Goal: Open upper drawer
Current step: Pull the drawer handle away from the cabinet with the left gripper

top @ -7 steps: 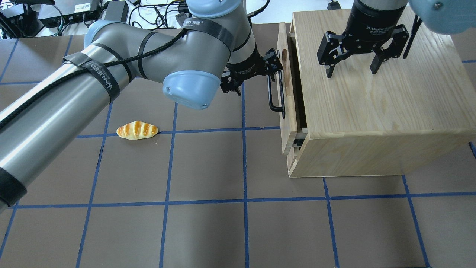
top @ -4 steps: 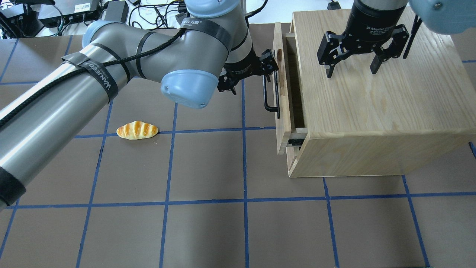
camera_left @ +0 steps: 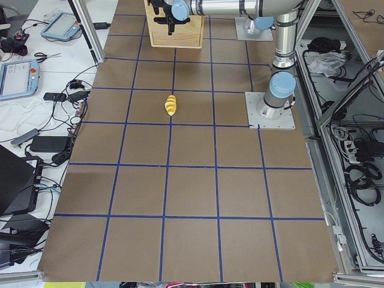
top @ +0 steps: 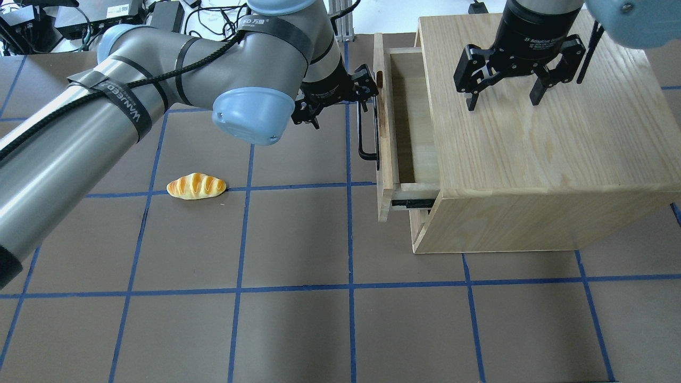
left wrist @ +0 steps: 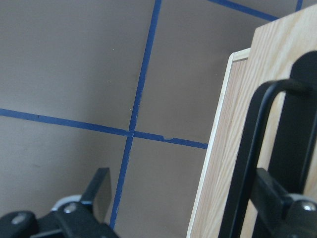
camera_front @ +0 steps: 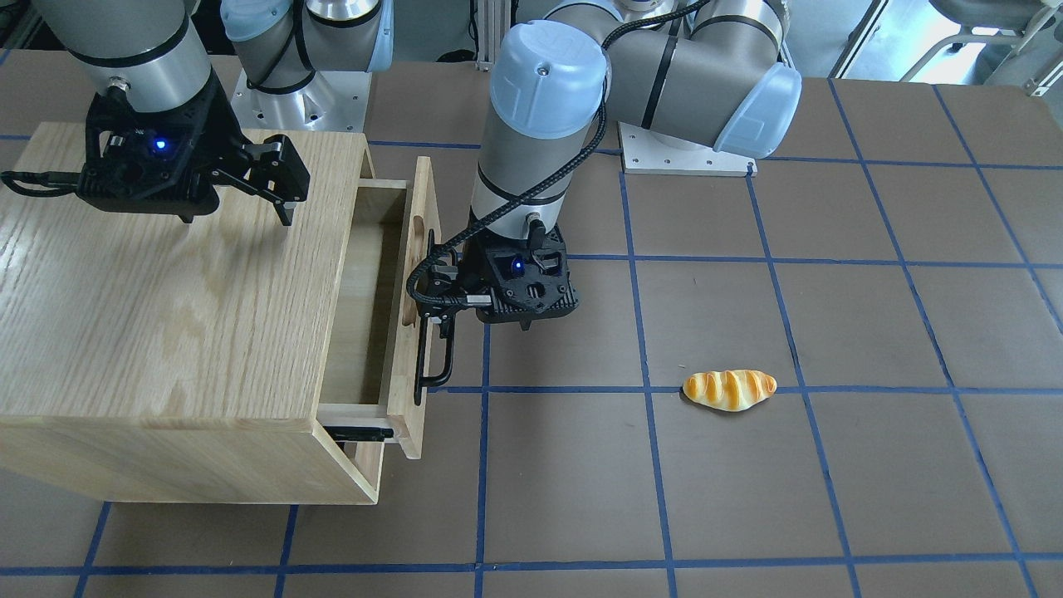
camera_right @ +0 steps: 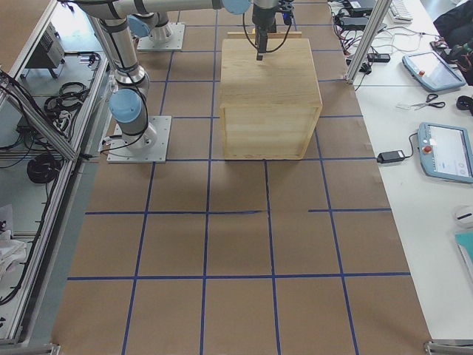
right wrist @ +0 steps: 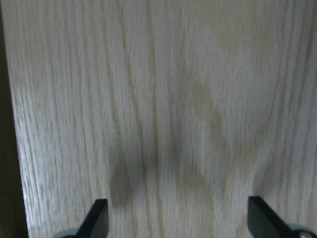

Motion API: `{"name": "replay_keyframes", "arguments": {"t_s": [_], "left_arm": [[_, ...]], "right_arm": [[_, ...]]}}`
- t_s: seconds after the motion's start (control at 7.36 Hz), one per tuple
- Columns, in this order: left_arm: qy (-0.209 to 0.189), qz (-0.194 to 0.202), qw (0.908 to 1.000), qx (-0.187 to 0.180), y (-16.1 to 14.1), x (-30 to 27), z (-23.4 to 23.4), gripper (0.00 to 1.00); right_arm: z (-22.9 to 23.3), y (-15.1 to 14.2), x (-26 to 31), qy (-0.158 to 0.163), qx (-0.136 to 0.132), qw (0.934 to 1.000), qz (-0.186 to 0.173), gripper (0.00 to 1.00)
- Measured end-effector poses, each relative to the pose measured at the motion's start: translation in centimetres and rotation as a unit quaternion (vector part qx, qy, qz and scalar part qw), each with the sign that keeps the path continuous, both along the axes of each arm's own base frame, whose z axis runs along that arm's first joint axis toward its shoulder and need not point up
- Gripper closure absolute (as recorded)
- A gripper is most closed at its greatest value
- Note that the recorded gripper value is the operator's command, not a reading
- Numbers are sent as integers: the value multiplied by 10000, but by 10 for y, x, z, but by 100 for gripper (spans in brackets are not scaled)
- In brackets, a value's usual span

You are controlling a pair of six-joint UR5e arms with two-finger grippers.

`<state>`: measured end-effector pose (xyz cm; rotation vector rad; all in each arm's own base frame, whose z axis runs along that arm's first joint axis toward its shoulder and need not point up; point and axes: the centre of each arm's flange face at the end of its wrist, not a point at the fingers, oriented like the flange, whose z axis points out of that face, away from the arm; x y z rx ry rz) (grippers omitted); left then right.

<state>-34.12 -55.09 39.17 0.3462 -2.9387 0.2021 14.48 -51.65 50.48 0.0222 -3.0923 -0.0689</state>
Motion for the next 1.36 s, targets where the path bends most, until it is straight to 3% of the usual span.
{"name": "replay_keyframes", "arguments": {"t_s": [1.36], "left_arm": [[-183, -228, 9995, 138, -13, 50, 4, 0]], "right_arm": [[0, 0, 0, 0, 0, 10000, -2, 0]]}}
